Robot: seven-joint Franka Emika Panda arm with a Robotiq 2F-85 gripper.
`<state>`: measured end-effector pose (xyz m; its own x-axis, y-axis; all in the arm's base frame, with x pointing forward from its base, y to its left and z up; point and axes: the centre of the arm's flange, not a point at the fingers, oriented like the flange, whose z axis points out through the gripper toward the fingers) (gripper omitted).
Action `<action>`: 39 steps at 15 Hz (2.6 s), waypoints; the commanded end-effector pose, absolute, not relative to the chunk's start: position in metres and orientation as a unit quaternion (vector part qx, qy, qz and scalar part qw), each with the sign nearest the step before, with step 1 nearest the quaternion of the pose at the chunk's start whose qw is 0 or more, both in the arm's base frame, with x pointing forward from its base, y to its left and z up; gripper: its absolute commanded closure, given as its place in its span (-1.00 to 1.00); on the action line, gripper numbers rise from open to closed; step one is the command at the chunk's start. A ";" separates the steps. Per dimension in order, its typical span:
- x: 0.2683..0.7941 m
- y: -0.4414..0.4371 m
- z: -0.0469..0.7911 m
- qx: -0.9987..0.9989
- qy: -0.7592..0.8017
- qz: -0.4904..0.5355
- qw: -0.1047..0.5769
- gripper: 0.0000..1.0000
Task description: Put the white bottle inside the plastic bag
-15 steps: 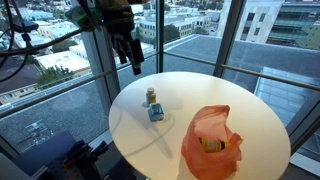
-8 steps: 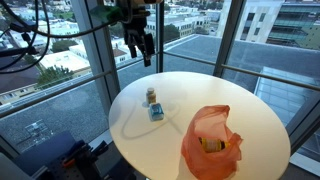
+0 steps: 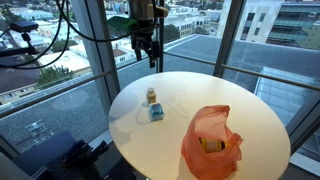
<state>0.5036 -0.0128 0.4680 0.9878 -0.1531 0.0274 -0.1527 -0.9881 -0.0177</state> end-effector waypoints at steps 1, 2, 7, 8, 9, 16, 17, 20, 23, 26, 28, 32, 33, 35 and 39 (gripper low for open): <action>0.536 -0.003 0.455 -0.998 0.068 -0.014 0.002 -1.00; 0.539 -0.001 0.452 -0.998 0.066 -0.012 0.003 -1.00; 0.531 0.000 0.445 -0.998 0.064 -0.007 0.007 -1.00; 0.532 0.000 0.446 -0.998 0.064 -0.008 0.007 -1.00; 0.533 -0.001 0.443 -0.998 0.062 -0.009 0.001 -1.00; 0.559 0.006 0.392 -0.999 0.036 -0.015 -0.021 -1.00; 0.563 0.008 0.384 -0.999 0.034 -0.016 -0.017 -1.00; 0.574 0.014 0.359 -0.999 0.025 -0.016 -0.013 -1.00; 0.581 0.022 0.332 -1.000 0.019 -0.005 -0.008 -1.00; 0.587 0.030 0.312 -1.000 0.013 0.004 -0.007 -1.00; 0.591 0.035 0.302 -1.000 0.009 0.012 -0.008 -1.00; 0.597 0.042 0.287 -1.000 0.003 0.019 -0.011 -1.00; 0.598 0.044 0.285 -1.000 0.002 0.021 -0.013 -0.95; 0.600 0.046 0.281 -1.000 0.000 0.024 -0.013 -0.46; 0.602 0.048 0.277 -1.000 -0.002 0.028 -0.013 0.09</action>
<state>0.5916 0.0463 0.2762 0.9983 -0.0118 -0.0575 -0.0106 -0.9997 0.0211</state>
